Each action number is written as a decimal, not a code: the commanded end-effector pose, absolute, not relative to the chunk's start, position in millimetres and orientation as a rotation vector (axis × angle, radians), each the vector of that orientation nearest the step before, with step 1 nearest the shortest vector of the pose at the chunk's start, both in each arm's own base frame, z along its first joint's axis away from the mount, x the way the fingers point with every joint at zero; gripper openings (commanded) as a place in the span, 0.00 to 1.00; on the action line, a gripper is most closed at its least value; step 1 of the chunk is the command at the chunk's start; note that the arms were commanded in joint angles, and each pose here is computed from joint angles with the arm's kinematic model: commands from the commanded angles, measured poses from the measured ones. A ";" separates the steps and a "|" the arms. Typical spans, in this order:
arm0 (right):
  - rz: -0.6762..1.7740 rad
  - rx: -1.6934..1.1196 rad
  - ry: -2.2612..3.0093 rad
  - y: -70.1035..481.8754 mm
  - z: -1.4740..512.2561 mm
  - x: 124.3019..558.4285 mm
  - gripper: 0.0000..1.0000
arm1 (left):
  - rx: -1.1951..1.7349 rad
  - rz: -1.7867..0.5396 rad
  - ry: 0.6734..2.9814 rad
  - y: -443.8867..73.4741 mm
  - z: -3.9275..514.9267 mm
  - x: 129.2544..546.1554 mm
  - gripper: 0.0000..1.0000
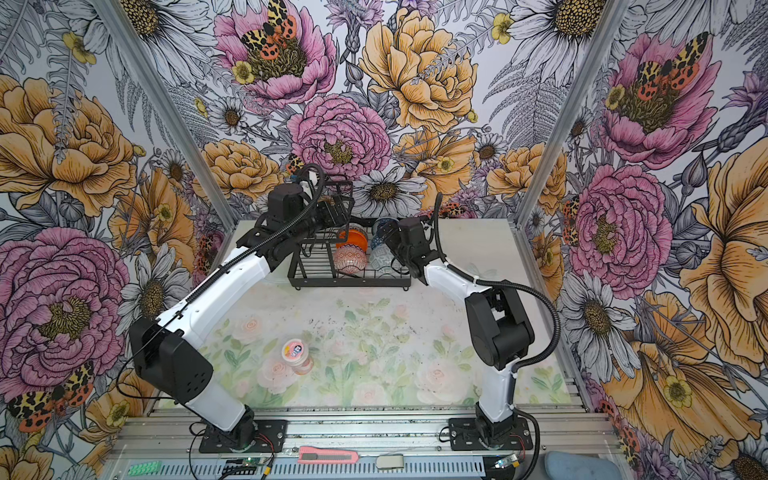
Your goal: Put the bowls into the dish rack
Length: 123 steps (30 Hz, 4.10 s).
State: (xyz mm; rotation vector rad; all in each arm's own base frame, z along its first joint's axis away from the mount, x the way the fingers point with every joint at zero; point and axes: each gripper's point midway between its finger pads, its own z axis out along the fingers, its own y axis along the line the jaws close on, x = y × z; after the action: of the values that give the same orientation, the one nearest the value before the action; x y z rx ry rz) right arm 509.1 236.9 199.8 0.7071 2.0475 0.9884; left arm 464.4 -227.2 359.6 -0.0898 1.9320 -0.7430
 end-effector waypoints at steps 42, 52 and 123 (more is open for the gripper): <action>-0.435 0.742 1.921 -85.8 175.5 405.8 0.99 | -0.703 0.312 1.748 126.5 213.6 341.2 0.99; -0.407 0.653 1.968 -82.1 147.4 413.5 0.99 | -0.691 0.226 1.738 113.5 146.5 340.0 0.99; -0.191 0.181 1.800 -37.1 115.7 392.4 0.99 | -0.220 0.144 1.732 33.8 130.9 400.5 0.99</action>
State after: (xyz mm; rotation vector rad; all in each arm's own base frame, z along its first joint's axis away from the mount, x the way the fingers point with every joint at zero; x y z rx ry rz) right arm 385.0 -31.3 104.1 0.1526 1.8346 -0.1762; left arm 397.4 37.0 125.0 -0.2425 1.7472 0.1548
